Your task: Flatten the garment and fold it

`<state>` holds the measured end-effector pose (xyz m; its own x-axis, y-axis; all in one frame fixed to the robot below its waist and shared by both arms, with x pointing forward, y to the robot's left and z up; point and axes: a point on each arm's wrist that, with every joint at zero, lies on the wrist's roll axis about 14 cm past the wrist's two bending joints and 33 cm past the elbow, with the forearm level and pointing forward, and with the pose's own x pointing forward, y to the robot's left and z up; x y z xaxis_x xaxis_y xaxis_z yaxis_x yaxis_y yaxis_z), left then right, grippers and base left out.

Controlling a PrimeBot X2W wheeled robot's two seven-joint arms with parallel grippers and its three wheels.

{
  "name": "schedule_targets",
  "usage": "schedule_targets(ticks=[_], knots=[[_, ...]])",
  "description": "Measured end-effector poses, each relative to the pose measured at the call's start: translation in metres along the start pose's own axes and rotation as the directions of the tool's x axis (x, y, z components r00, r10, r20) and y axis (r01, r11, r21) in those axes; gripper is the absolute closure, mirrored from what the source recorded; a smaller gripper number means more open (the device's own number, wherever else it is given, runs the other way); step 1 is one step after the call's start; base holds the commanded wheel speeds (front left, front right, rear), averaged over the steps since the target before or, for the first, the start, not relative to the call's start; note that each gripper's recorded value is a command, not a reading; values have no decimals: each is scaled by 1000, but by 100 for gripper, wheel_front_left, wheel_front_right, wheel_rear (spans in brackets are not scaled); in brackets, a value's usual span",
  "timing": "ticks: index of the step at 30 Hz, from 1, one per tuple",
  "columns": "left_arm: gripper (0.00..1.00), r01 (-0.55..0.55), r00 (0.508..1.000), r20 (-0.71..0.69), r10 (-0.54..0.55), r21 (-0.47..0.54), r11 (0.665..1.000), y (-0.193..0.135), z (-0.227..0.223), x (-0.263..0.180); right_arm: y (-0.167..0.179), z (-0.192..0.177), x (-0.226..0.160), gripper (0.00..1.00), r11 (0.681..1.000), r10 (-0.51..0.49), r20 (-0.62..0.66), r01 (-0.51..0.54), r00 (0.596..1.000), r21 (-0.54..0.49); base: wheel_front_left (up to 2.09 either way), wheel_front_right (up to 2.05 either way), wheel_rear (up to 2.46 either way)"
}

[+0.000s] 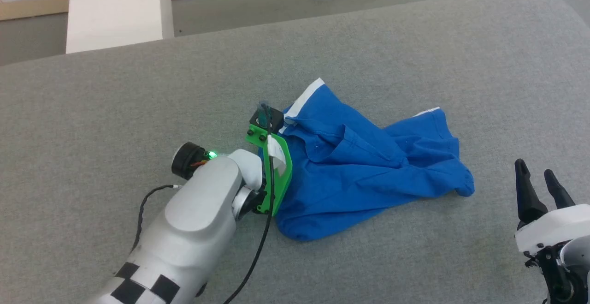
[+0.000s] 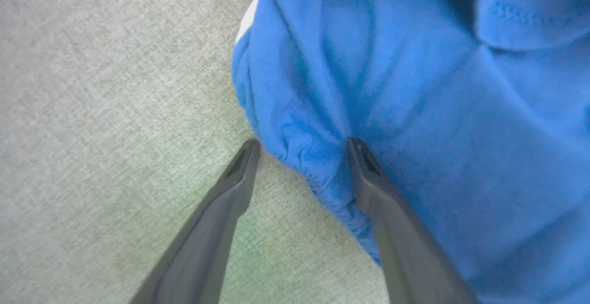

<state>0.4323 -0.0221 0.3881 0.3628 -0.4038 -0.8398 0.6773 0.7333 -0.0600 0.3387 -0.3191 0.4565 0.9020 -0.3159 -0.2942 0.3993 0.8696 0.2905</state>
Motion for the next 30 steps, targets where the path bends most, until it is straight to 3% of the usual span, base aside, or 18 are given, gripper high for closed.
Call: schedule_targets(ticks=[1, 2, 8, 15, 19, 21, 26, 27, 28, 30], knots=[[94, 8, 1000, -1, -8, -4, 1000, -1, 0, 2, -1, -1, 0, 0, 1000, -5, -4, 5, 1000, -1, 0, 0, 0], [100, 13, 1000, 2, -13, -7, 1000, -2, 1, 2, -2, -2, 0, 0, 1000, -7, -7, 7, 1000, -3, 0, 0, 0], [100, 60, 987, 159, -37, -147, 987, 6, 24, -14, 8, -8, 5, 0, 1000, 20, -26, -20, 999, -3, 0, 0, 0], [100, 18, 926, 361, 113, -339, 941, 60, 45, -70, 34, -9, 12, 0, 996, 91, -32, -92, 995, -18, 0, 0, 0], [100, -45, 918, 321, 235, -504, 863, 97, 1, -89, 55, -10, 16, 0, 989, 147, -43, -148, 988, -25, 0, 0, 0], [100, -89, 919, 264, 292, -583, 808, 112, -34, -95, 66, -10, 17, 0, 984, 175, -44, -176, 984, -26, 0, 0, 0], [100, -109, 936, 169, 309, -697, 709, 110, -97, -94, 83, -12, 20, 0, 975, 218, -55, -220, 974, -30, 0, 0, 0], [62, -104, 935, 168, 312, -711, 696, 108, -103, -94, 85, -13, 21, 0, 974, 224, -57, -226, 973, -30, 0, 0, 0], [0, -90, 930, 183, 318, -726, 682, 108, -104, -96, 87, -14, 21, 0, 973, 228, -61, -230, 972, -31, 0, 0, 0], [0, -55, 902, 247, 355, -749, 660, 113, -95, -103, 89, -16, 22, 0, 972, 233, -66, -235, 970, -31, 0, 0, 0]])
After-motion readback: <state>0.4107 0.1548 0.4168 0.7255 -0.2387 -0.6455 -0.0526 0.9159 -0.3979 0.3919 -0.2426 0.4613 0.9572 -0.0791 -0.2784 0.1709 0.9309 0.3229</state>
